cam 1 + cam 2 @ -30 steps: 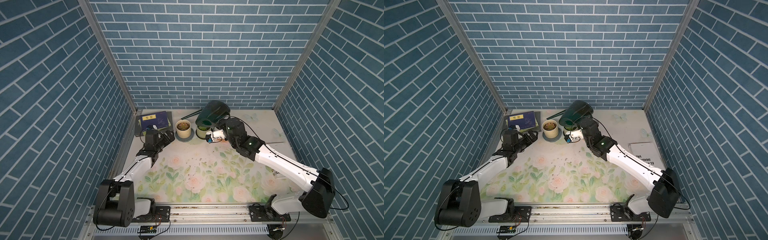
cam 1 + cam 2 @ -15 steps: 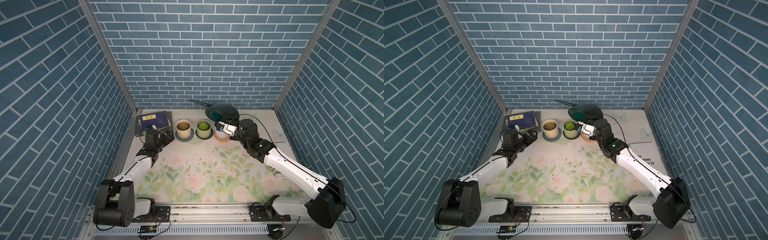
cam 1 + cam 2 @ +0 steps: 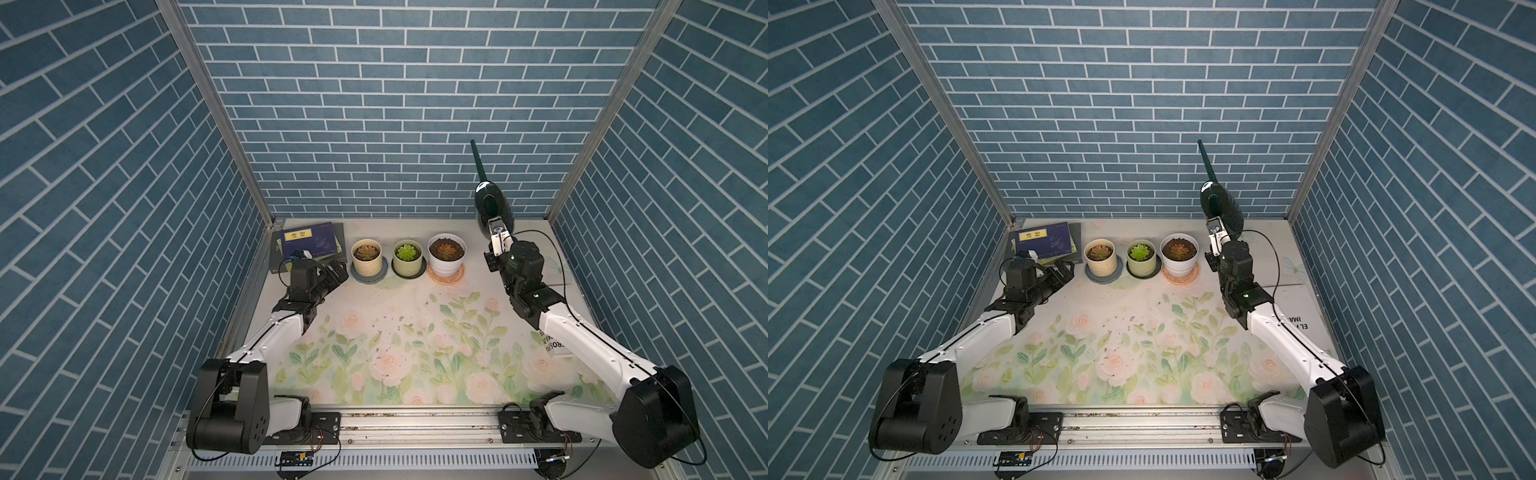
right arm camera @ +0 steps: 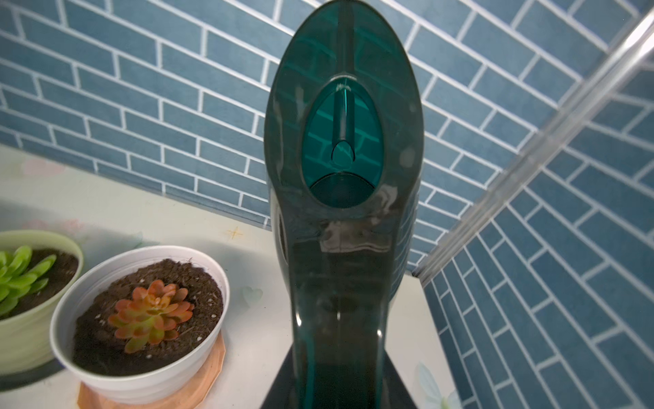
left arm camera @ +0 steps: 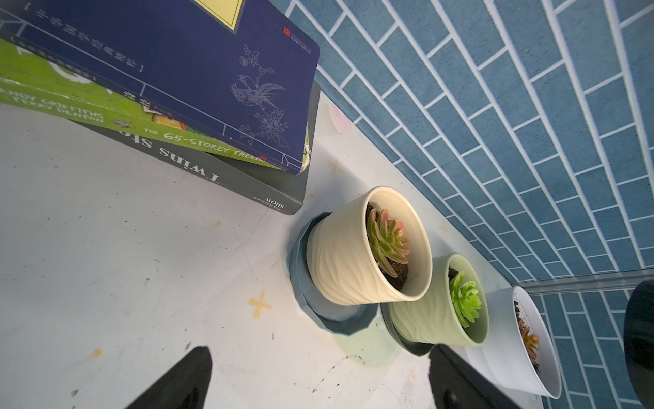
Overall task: Water the succulent around the soil edge
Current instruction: Place the watering can at the center of the board.
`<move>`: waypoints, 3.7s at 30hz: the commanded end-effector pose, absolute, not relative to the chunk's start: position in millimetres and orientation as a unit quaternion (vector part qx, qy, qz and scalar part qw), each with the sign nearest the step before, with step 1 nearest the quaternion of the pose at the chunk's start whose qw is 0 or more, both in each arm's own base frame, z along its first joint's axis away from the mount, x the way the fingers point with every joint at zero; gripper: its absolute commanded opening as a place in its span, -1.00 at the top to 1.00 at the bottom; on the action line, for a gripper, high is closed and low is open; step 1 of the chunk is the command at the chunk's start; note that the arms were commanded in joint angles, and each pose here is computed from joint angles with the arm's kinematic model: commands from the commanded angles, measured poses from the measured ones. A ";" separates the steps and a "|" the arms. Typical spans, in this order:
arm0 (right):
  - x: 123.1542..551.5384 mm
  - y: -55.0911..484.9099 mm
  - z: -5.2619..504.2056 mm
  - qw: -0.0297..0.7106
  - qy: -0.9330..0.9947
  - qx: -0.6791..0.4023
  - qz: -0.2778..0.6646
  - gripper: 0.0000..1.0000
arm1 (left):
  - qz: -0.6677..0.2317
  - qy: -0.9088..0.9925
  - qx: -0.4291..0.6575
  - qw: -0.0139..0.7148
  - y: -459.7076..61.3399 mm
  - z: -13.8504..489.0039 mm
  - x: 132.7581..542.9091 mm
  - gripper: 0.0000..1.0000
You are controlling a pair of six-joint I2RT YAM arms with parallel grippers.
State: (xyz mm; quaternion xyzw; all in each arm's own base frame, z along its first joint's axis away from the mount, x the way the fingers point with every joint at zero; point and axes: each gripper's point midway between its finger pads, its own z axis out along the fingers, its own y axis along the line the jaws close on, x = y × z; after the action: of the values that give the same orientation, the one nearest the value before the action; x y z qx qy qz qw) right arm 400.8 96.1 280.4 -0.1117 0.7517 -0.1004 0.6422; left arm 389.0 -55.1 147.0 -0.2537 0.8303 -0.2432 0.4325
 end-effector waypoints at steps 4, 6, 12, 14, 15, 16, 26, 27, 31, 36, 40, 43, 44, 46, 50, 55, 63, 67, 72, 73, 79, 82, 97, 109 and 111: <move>395.8 55.4 286.8 0.693 0.717 0.066 -0.007 1.00 | -0.238 0.827 -0.259 0.439 -49.6 151.5 390.9 -1.00; 394.7 54.7 271.4 0.690 0.722 0.059 0.003 1.00 | -0.238 0.827 -0.258 0.439 -49.8 152.2 391.1 -1.00; 387.4 42.4 235.7 0.684 0.726 0.065 0.000 1.00 | -0.236 0.826 -0.261 0.441 -48.4 153.0 388.8 -1.00; 386.1 41.5 222.1 0.680 0.731 0.062 0.007 1.00 | -0.235 0.826 -0.261 0.441 -48.0 153.1 387.8 -1.00; 385.5 42.7 219.5 0.683 0.728 0.058 0.013 1.00 | -0.234 0.826 -0.262 0.441 -47.6 153.1 387.5 -1.00; 384.7 44.2 217.7 0.687 0.724 0.054 0.019 1.00 | -0.233 0.826 -0.262 0.442 -47.0 153.9 387.1 -1.00; 389.8 64.6 200.1 0.702 0.710 -0.015 0.047 1.00 | -0.228 0.825 -0.265 0.444 -44.9 155.3 385.0 -1.00; 391.5 64.9 197.3 0.701 0.712 -0.016 0.045 1.00 | -0.227 0.825 -0.265 0.444 -44.5 154.9 384.8 -1.00; 399.5 64.8 188.0 0.694 0.719 -0.021 0.035 1.00 | -0.226 0.826 -0.266 0.443 -44.2 153.8 384.7 -1.00; 412.7 66.8 184.4 0.683 0.730 -0.025 0.028 1.00 | -0.225 0.826 -0.265 0.443 -44.2 154.4 384.8 -1.00; 421.0 68.6 179.4 0.670 0.741 -0.026 0.026 1.00 | -0.223 0.827 -0.267 0.442 -43.5 153.1 384.6 -1.00; 430.3 69.5 175.5 0.657 0.753 -0.027 0.022 0.99 | -0.223 0.827 -0.267 0.443 -43.1 153.4 385.0 -1.00; 432.8 70.8 173.1 0.652 0.757 -0.029 0.022 0.99 | -0.223 0.827 -0.267 0.442 -42.9 152.9 384.6 -1.00; 437.7 72.1 169.7 0.644 0.764 -0.031 0.021 0.98 | -0.223 0.827 -0.266 0.442 -43.0 152.7 384.6 -1.00; 446.7 74.0 161.6 0.624 0.781 -0.033 0.017 0.96 | -0.223 0.826 -0.266 0.443 -43.0 153.2 384.8 -1.00; 449.5 75.1 157.6 0.614 0.789 -0.035 0.018 0.82 | -0.223 0.827 -0.267 0.442 -42.2 151.9 385.1 -1.00; 446.7 73.7 152.0 0.600 0.800 -0.032 0.017 0.64 | -0.222 0.826 -0.269 0.443 -40.2 151.6 386.8 -1.00; 444.5 73.0 150.3 0.594 0.803 -0.030 0.016 0.61 | -0.221 0.826 -0.269 0.443 -39.7 151.2 387.0 -1.00; 443.3 72.0 148.4 0.589 0.808 -0.028 0.015 0.44 | -0.221 0.825 -0.271 0.443 -38.0 151.0 386.5 -1.00; 443.2 72.1 147.7 0.587 0.809 -0.029 0.014 0.37 | -0.221 0.825 -0.271 0.444 -37.9 151.3 386.4 -1.00; 439.5 69.3 160.8 0.595 0.803 -0.026 0.010 0.19 | -0.188 0.827 -0.270 0.456 -23.4 158.5 388.8 -1.00; 437.1 67.4 173.1 0.604 0.797 -0.025 0.007 0.15 | -0.179 0.820 -0.276 0.469 -13.5 167.0 390.4 -1.00; 408.6 47.2 245.4 0.677 0.736 0.034 0.009 -0.33 | -0.095 0.808 -0.295 0.501 27.5 163.9 392.2 -1.00; 368.8 8.0 227.9 0.693 0.711 0.108 -0.045 -0.99 | 0.106 0.772 -0.280 0.561 91.6 150.8 381.5 -1.00; 362.3 -0.5 223.7 0.694 0.707 0.127 -0.057 -0.99 | 0.113 0.764 -0.274 0.573 94.6 149.1 380.1 -1.00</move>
State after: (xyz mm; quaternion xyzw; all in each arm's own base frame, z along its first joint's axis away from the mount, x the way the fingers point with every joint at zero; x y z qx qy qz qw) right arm 370.4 17.0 208.6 0.0753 0.7380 -0.0437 0.6691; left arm 382.3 78.5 141.4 -0.2831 0.7855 0.0643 0.5466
